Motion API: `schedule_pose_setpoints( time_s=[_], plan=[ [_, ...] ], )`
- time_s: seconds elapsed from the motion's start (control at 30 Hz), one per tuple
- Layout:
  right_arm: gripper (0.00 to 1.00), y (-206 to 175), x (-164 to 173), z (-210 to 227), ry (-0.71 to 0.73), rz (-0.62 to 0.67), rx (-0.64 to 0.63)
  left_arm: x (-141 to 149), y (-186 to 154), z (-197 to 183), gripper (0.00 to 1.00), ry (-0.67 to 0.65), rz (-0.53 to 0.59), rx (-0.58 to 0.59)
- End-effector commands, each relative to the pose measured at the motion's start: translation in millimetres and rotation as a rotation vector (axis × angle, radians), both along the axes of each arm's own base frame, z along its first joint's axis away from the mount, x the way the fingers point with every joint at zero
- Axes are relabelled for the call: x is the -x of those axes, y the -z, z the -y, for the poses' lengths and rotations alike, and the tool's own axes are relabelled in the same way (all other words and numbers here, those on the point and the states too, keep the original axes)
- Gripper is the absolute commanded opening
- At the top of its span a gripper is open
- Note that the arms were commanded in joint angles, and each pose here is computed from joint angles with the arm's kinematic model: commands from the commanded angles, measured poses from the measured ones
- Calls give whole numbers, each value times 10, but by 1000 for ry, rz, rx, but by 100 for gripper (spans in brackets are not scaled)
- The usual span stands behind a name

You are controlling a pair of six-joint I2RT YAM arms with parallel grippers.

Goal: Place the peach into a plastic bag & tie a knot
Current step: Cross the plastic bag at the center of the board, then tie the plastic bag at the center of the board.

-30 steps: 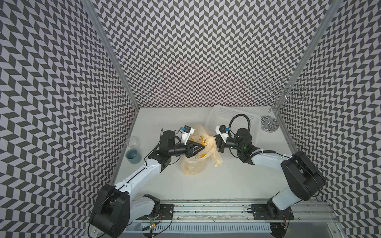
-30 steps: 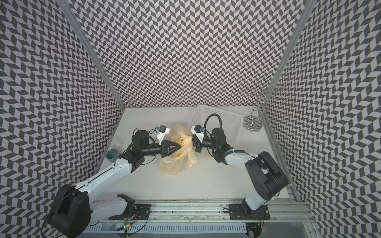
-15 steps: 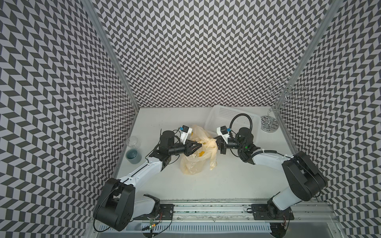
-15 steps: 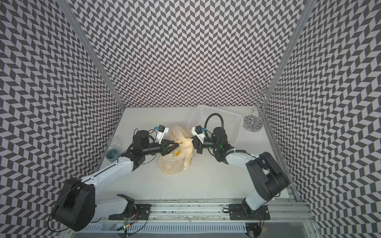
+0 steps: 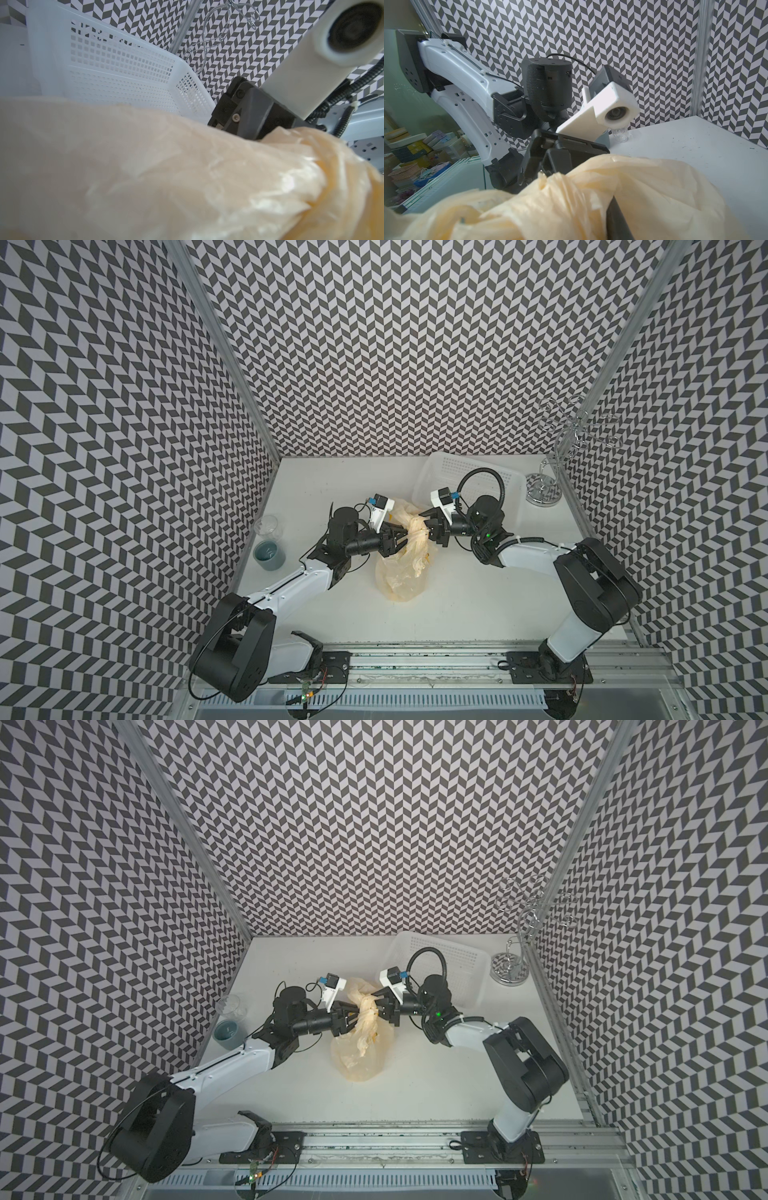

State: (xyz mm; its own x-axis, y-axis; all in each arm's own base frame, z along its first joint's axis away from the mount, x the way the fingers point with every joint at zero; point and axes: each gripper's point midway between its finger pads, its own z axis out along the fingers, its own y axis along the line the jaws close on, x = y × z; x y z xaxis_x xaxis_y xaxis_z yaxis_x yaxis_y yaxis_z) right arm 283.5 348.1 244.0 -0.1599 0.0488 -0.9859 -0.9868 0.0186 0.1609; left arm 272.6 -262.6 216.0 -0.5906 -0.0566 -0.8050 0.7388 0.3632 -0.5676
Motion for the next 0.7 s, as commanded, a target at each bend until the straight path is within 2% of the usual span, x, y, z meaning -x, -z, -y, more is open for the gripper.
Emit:
schedule_pose_setpoints(
  time_s=[0.0, 0.13, 0.27, 0.4, 0.47, 0.57, 0.67],
  plan=[
    [23, -89, -73, -36, 36, 46, -25, 94, -398, -44, 46, -4, 145, 70],
    [23, -171, -38, -34, 8, 38, -43, 88, -139, -189, 53, -64, 110, -37],
    [21, -147, 2, -37, -31, 28, -43, -11, 119, -430, 53, -136, 48, -175],
    [21, -142, -11, -25, -35, 23, -49, -24, -235, -638, 50, -140, 82, -82],
    [20, -153, -28, -30, -37, 18, -56, 109, -422, -523, 50, -47, 112, -41],
    [19, -184, -26, -42, -44, 18, -65, 324, -512, -430, 52, 72, 139, -24],
    [18, -175, -22, -46, -47, 18, -64, 164, -505, -565, 49, -48, 159, -91]
  ],
)
